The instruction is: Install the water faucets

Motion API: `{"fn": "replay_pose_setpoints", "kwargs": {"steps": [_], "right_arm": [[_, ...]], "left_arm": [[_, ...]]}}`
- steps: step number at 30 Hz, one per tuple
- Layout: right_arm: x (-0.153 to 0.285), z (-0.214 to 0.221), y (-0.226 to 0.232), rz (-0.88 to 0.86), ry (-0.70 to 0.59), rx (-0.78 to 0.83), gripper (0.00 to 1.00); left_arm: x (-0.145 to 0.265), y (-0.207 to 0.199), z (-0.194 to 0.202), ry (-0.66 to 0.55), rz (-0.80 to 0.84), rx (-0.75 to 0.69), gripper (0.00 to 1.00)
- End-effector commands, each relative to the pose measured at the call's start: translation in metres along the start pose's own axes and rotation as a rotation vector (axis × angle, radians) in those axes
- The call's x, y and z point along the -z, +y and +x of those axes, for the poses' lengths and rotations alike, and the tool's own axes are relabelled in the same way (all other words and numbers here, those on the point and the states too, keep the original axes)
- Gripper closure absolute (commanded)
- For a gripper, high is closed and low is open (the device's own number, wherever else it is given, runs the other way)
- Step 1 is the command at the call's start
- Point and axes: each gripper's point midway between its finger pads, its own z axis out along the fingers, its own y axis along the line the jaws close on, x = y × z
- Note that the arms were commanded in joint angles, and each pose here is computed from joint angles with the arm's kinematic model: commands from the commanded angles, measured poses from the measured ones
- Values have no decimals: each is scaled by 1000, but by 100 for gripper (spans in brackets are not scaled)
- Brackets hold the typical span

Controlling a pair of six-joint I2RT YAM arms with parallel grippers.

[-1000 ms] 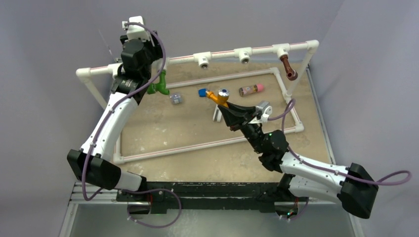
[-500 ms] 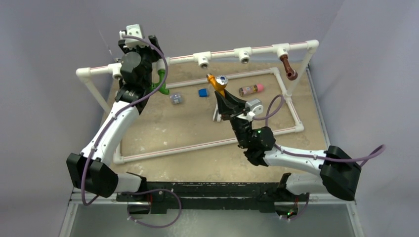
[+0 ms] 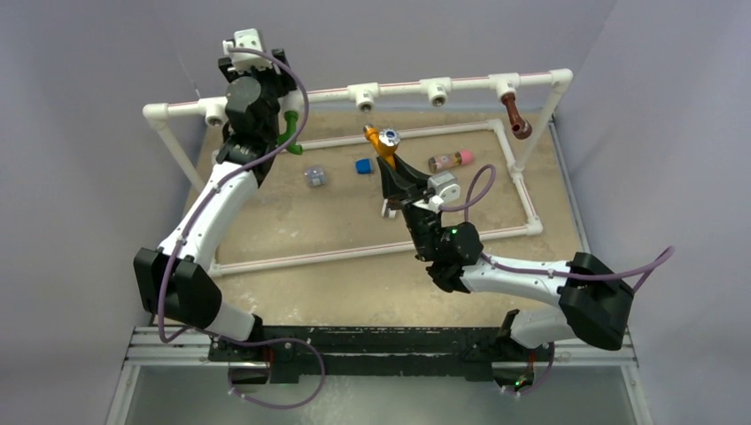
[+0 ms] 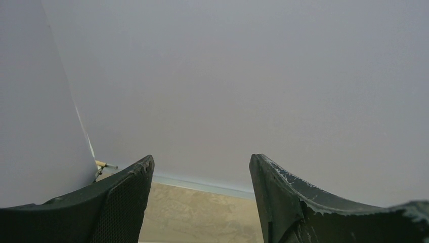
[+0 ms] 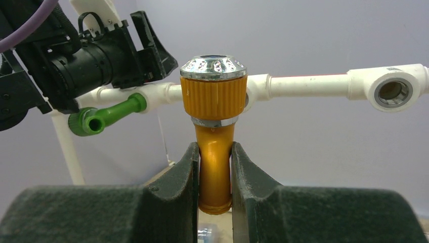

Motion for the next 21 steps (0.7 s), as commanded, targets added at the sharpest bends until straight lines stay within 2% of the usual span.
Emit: {"fn": "replay_pose_setpoints", "kwargs": {"steps": [1,7,12,21], "right_arm": [[-7,-34,-4,41,-105,-49,100],[-4,-31,-5,39,-103,-50,100],[-3,-30,-2,21,-104,-64,100],[2,-32,-4,16,-101,-70,100]], "left_arm": [[3,-1,106,310,26,-152,31],[-1,-9,60,236,63,-127,30],[-10,-7,23,156,51,-186,30],[-33,-5,15,107,12,-240,28]]}}
